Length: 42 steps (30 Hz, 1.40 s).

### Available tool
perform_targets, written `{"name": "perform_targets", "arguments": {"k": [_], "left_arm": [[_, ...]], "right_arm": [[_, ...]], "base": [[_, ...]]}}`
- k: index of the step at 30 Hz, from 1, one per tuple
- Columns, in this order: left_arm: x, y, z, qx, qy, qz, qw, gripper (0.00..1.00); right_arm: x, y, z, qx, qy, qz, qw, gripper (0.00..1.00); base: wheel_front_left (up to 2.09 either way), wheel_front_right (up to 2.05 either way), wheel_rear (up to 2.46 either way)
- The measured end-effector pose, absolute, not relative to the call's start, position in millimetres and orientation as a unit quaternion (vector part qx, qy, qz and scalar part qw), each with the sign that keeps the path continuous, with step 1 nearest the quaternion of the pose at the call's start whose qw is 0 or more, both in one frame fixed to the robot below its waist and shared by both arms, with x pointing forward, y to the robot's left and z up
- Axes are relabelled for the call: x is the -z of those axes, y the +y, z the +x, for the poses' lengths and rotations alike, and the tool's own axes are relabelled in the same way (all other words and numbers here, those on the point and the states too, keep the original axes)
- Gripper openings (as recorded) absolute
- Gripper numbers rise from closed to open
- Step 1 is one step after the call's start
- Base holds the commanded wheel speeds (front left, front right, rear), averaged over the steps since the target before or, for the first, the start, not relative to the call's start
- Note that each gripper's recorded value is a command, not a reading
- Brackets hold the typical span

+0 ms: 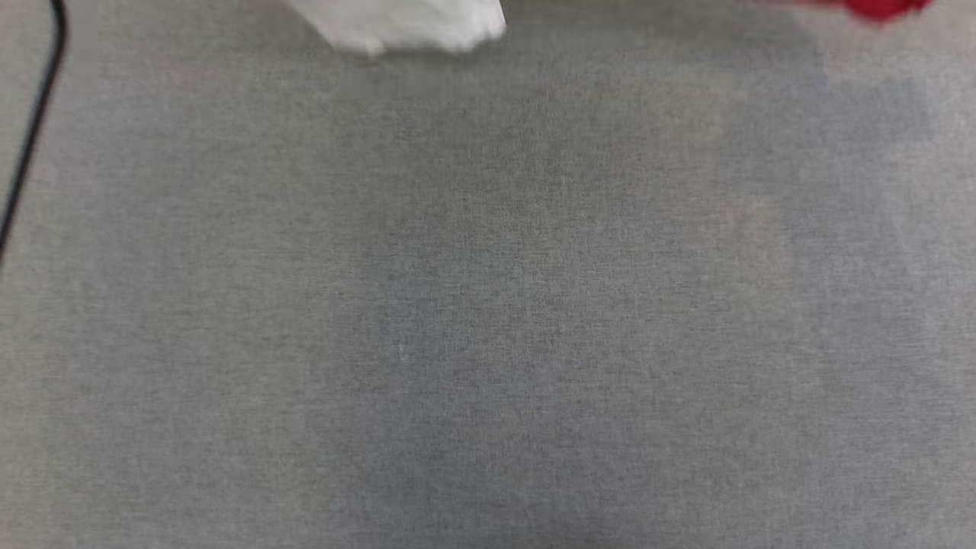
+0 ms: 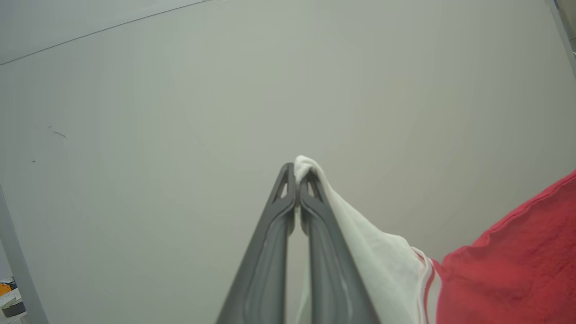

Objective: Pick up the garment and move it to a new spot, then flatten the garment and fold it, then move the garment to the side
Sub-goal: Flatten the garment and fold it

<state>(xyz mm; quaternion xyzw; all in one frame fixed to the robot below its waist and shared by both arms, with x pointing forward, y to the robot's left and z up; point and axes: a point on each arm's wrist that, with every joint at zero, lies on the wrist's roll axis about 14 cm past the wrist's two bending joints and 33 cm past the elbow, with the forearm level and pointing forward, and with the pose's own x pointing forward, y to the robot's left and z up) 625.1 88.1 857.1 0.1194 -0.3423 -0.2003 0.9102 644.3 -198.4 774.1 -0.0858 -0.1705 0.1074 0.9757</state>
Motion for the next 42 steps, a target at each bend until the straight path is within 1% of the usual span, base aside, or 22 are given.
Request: {"name": "perform_targets", "arguments": {"k": [6,9,12,17,22,26,32,35,38,42], "left_arm": [[-865.4,97.0,656.3,0.179,-0.359,0.124,0.908,0.00],[-855.9,99.0,673.3,0.175,-0.352,0.125,0.911,0.00],[-833.0,97.8,690.7,0.178,-0.336,0.125,0.917,0.00],[-786.6,98.1,715.6,0.185,-0.301,0.116,0.928,0.00],[-735.4,101.2,730.4,0.191,-0.260,0.101,0.941,0.00],[-698.5,99.6,726.4,0.204,-0.230,0.087,0.948,0.00],[-655.7,108.8,708.6,0.210,-0.185,0.077,0.957,0.00],[-642.5,114.3,693.8,0.211,-0.172,0.064,0.960,0.00],[-636.9,118.1,674.0,0.210,-0.168,0.033,0.962,0.00],[-615.8,126.7,641.5,0.208,-0.146,0.016,0.967,0.00]], "right_arm": [[-795.3,-211.2,675.1,-0.076,-0.206,-0.092,0.971,0.00],[-789.6,-208.8,690.5,-0.074,-0.208,-0.092,0.971,0.00],[-769.9,-203.1,706.4,-0.078,-0.196,-0.096,0.973,0.00],[-721.0,-195.4,729.4,-0.090,-0.156,-0.095,0.979,0.00],[-674.9,-186.7,739.3,-0.106,-0.119,-0.089,0.983,0.00],[-625.5,-172.5,732.1,-0.129,-0.077,-0.083,0.985,0.00],[-581.6,-156.3,709.8,-0.161,-0.031,-0.077,0.984,0.00],[-561.5,-151.9,693.3,-0.173,-0.006,-0.068,0.983,0.00],[-544.1,-150.1,672.7,-0.186,0.015,-0.061,0.981,0.00],[-523.0,-149.6,639.5,-0.202,0.045,-0.046,0.977,0.00]], "base": [[0.00,0.00,0.00],[0.00,0.00,0.00],[0.00,0.00,0.00],[0.00,0.00,0.00],[0.00,0.00,0.00],[0.00,0.00,0.00],[0.00,0.00,0.00],[0.00,0.00,0.00],[0.00,0.00,0.00],[0.00,0.00,0.00]]}}
